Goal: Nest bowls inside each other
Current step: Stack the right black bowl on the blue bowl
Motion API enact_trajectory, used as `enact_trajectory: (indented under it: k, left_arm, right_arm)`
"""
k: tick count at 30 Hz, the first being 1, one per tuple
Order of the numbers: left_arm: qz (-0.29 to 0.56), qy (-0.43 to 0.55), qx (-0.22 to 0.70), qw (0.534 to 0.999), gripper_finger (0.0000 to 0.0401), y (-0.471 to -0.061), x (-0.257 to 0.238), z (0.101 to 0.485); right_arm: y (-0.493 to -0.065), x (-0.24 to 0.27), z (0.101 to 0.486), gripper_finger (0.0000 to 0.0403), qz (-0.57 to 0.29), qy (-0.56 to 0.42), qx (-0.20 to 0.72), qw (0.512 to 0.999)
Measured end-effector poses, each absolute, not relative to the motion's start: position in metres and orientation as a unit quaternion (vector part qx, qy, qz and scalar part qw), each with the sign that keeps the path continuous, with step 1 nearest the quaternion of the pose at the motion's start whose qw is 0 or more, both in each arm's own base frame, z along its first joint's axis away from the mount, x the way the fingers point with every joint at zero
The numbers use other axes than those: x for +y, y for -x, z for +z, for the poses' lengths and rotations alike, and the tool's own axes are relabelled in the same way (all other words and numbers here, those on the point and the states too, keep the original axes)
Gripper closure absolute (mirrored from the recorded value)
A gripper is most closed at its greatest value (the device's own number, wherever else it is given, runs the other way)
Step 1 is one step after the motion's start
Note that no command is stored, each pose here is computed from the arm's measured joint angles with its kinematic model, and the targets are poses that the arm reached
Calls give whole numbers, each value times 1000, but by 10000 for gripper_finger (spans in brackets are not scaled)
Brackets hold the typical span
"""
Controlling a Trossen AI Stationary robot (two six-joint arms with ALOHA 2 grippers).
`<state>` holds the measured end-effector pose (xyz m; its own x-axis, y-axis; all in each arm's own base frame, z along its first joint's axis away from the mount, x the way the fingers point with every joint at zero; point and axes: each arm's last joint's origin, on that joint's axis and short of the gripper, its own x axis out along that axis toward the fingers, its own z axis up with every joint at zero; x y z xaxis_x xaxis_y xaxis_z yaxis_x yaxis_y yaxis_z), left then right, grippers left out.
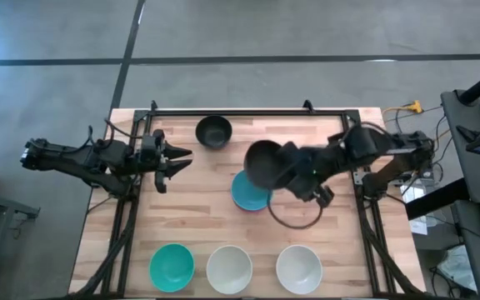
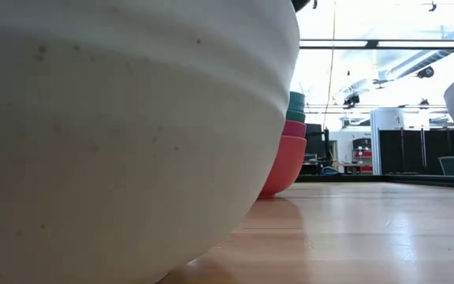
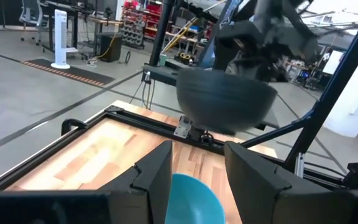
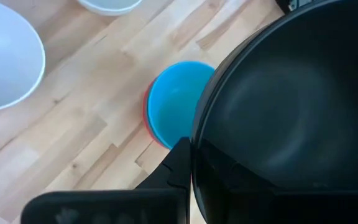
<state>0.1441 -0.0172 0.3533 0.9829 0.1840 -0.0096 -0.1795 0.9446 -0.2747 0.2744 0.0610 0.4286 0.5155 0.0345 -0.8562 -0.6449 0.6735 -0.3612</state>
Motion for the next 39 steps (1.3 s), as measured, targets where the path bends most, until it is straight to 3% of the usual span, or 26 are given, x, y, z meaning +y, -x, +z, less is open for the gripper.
enact_trajectory:
  k: [15,39]
  left_arm:
    - [93,138,-7,986,269,-144,-17,353]
    - [90,138,-4,986,269,-146,-18,352]
  right_arm:
    - [-322,77,390,391,238,354,485,763]
    - [-381,90,298,391,208,270,610,716]
